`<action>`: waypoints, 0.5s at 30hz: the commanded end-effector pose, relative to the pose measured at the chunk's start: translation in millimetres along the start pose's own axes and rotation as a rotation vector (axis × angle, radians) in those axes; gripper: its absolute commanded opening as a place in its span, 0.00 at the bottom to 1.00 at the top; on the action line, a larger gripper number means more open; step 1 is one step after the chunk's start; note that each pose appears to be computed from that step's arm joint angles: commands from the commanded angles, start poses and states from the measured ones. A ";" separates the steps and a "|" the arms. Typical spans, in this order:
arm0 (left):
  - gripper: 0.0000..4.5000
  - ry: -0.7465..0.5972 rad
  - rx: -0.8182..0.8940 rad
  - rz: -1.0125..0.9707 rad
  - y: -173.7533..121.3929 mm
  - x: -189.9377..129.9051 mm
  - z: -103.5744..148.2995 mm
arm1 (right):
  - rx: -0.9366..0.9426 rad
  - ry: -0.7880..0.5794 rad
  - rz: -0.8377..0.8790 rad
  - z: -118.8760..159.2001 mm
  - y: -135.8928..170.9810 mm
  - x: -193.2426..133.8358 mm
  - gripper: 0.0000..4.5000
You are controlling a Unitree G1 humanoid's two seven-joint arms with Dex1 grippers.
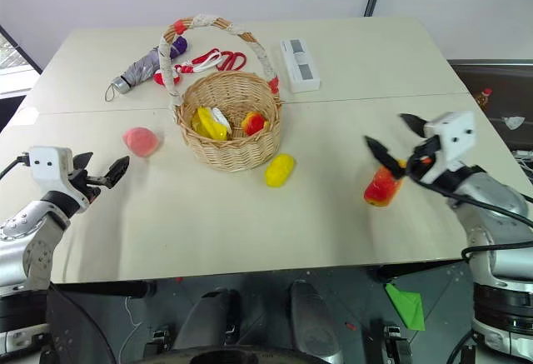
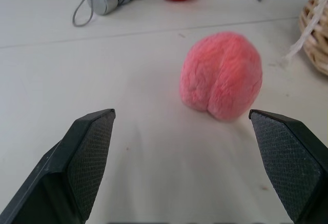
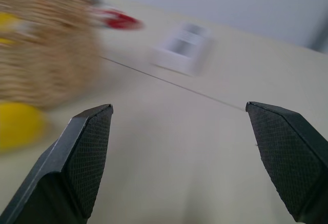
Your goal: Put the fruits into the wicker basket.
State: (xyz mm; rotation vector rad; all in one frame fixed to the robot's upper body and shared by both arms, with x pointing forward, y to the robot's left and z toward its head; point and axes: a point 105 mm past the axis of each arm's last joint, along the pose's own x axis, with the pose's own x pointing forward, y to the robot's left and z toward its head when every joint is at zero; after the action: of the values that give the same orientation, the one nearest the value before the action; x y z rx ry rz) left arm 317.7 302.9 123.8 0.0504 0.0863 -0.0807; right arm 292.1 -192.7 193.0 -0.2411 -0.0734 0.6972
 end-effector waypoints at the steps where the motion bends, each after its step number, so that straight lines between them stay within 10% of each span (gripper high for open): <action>1: 1.00 -0.023 0.037 -0.004 -8.8 9.1 16.4 | -0.006 -0.045 0.232 21.4 55.8 19.5 0.97; 15: 1.00 0.137 0.149 0.001 -27.9 58.2 34.6 | -0.030 -0.106 0.435 26.3 126.7 75.5 0.97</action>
State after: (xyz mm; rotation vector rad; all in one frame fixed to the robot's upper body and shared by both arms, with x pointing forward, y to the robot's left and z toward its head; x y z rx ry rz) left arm 373.8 264.6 145.2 0.1793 0.2173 -0.1018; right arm 267.3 -48.0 176.4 -0.2370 -0.0780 1.1365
